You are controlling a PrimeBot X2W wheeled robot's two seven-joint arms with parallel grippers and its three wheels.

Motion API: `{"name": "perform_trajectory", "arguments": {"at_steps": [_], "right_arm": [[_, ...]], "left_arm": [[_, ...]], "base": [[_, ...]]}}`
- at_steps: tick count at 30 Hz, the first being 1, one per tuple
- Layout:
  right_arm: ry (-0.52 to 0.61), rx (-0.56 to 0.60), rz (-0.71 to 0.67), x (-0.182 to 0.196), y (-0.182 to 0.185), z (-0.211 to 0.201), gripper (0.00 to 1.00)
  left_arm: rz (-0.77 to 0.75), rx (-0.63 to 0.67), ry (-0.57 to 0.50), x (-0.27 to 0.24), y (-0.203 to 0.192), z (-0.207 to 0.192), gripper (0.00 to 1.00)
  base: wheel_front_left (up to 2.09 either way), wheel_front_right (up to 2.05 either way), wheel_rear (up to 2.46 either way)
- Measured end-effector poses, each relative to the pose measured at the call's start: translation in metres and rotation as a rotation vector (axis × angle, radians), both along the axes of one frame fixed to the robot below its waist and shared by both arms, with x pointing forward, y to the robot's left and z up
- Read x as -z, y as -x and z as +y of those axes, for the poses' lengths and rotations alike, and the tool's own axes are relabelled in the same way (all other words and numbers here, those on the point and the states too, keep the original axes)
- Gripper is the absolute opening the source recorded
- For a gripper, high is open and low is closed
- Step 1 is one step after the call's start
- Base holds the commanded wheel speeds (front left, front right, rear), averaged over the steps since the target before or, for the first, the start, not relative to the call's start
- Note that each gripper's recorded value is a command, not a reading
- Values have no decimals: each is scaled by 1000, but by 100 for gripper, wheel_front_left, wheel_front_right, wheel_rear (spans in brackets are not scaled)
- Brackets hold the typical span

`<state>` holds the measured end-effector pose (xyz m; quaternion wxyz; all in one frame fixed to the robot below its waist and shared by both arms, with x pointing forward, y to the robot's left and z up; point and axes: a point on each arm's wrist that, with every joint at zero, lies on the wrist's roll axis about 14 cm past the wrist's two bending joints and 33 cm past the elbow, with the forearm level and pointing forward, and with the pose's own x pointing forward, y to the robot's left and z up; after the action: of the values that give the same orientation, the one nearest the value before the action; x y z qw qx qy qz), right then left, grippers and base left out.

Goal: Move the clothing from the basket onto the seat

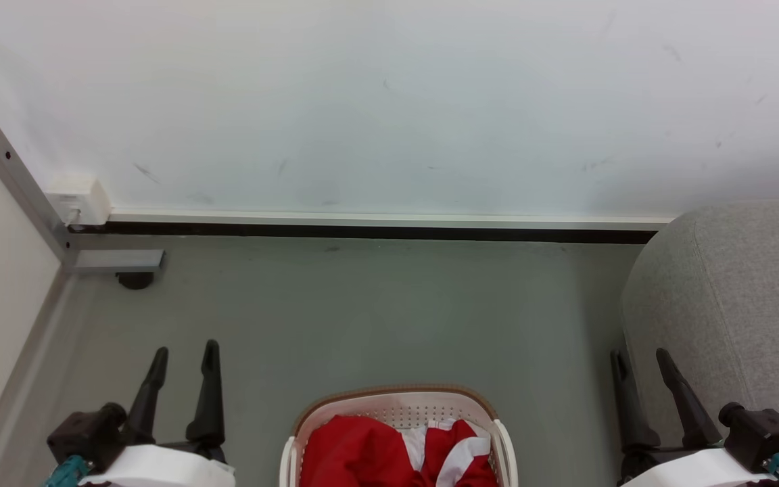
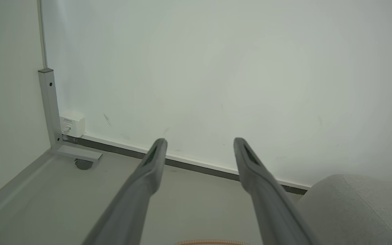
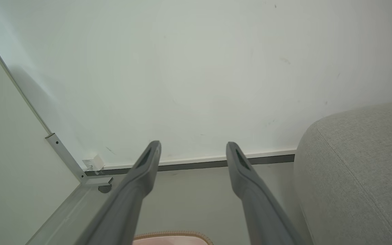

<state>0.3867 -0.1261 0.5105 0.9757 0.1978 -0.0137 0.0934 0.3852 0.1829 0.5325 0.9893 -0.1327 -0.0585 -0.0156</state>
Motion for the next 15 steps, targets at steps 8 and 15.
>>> {"name": "perform_trajectory", "arguments": {"at_steps": [8, 15], "right_arm": [[54, -7, -18, 0, 0, 2, 100], [87, -13, -43, -4, -2, 4, 100]], "left_arm": [[-7, -1, -59, 1, 1, 0, 100], [-17, 4, -87, 2, 1, -1, 100]], "base": [[0, 0, 0], [0, 0, 0]]}}
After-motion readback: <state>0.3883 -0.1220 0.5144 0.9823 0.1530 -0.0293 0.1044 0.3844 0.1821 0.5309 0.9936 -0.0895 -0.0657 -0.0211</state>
